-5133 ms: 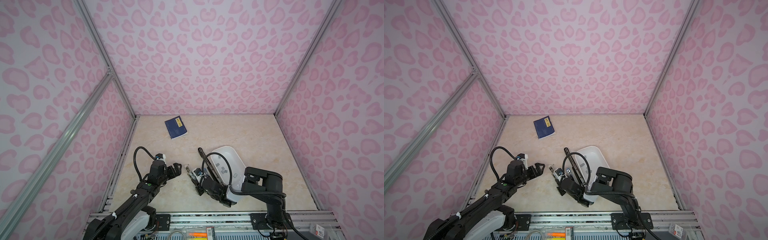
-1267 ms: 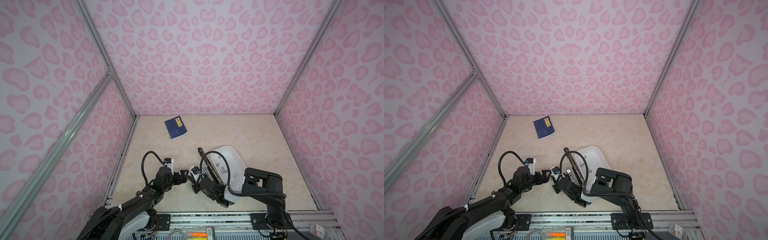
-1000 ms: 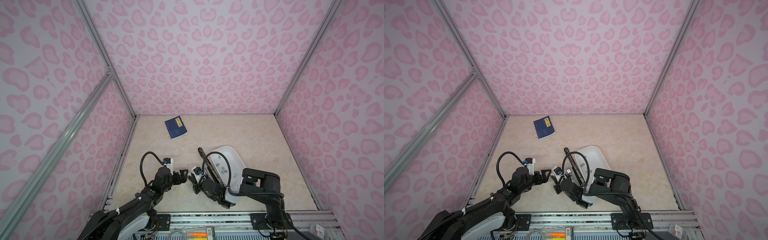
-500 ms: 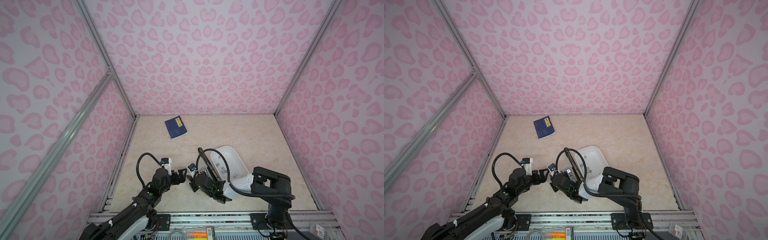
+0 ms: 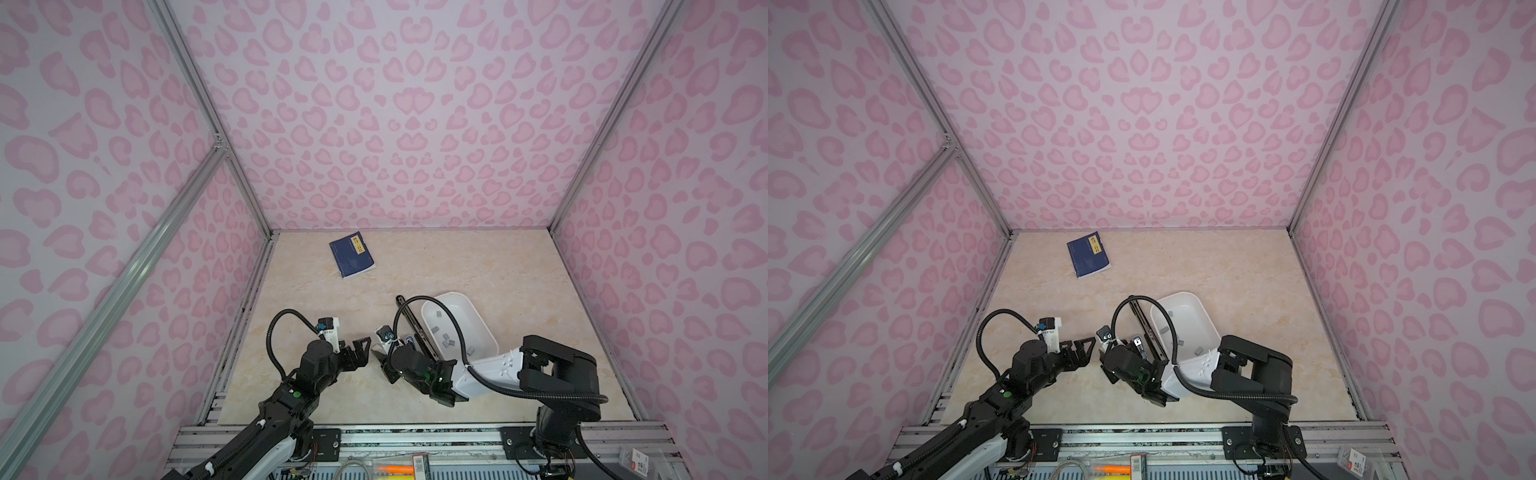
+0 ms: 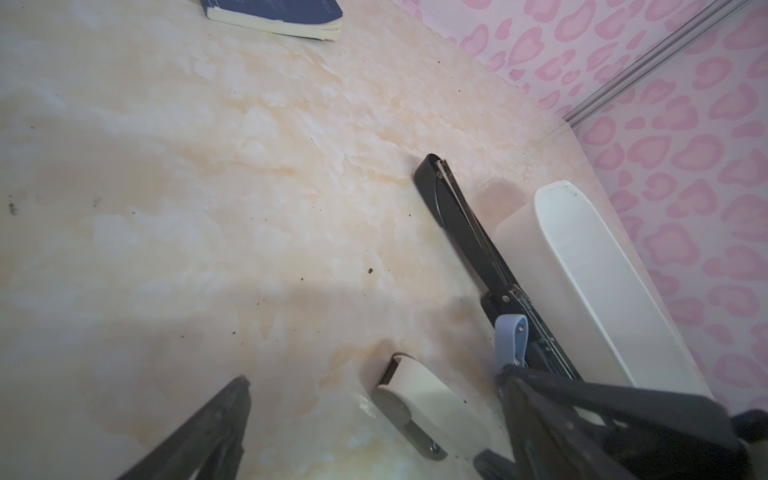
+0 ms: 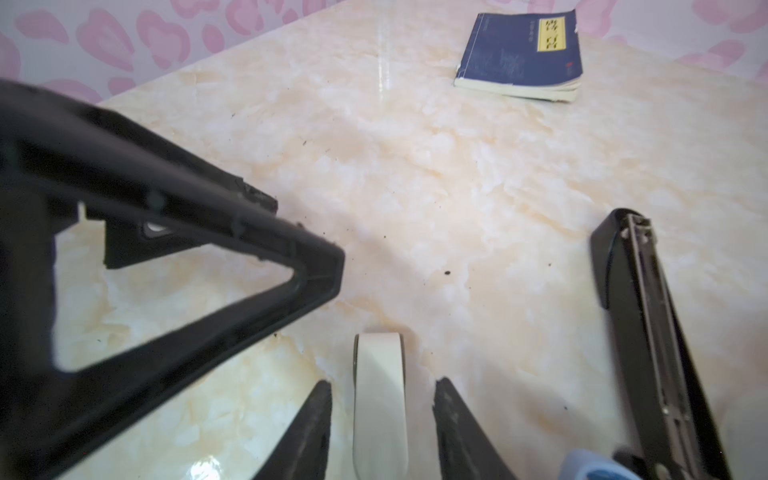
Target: Load the staples into the stapler
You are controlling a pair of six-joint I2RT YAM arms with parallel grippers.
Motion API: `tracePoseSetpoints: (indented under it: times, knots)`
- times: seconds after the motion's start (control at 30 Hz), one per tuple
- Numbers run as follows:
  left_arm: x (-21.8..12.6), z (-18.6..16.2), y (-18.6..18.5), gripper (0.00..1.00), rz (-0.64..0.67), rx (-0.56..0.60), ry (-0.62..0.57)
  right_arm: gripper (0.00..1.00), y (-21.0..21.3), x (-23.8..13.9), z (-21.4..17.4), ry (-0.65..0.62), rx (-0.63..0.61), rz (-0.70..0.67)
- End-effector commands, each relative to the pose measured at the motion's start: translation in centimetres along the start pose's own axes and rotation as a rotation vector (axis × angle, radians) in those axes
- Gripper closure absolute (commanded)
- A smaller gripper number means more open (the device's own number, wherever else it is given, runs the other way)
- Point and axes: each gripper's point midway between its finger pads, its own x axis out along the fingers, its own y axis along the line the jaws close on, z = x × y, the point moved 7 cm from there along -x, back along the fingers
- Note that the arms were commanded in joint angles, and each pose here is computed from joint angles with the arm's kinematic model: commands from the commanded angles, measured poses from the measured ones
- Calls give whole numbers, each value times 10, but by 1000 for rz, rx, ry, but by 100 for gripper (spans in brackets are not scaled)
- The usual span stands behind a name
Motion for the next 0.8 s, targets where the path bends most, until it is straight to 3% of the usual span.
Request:
tracePoseSetpoints:
  times: [0.0, 0.17, 0.4, 0.77]
  knots:
    - [-2, 3, 0, 4, 7, 6, -10, 46, -10, -13, -2, 10, -15, -75]
    - [-7, 14, -14, 4, -48, 15, -20, 47, -31, -40, -16, 67, 52, -186]
    - [-6, 24, -40, 4, -141, 46, 7, 45, -34, -78, -47, 115, 69, -194]
    - [3, 15, -54, 3, -145, 68, 44, 45, -35, -78, -75, 180, 63, -254]
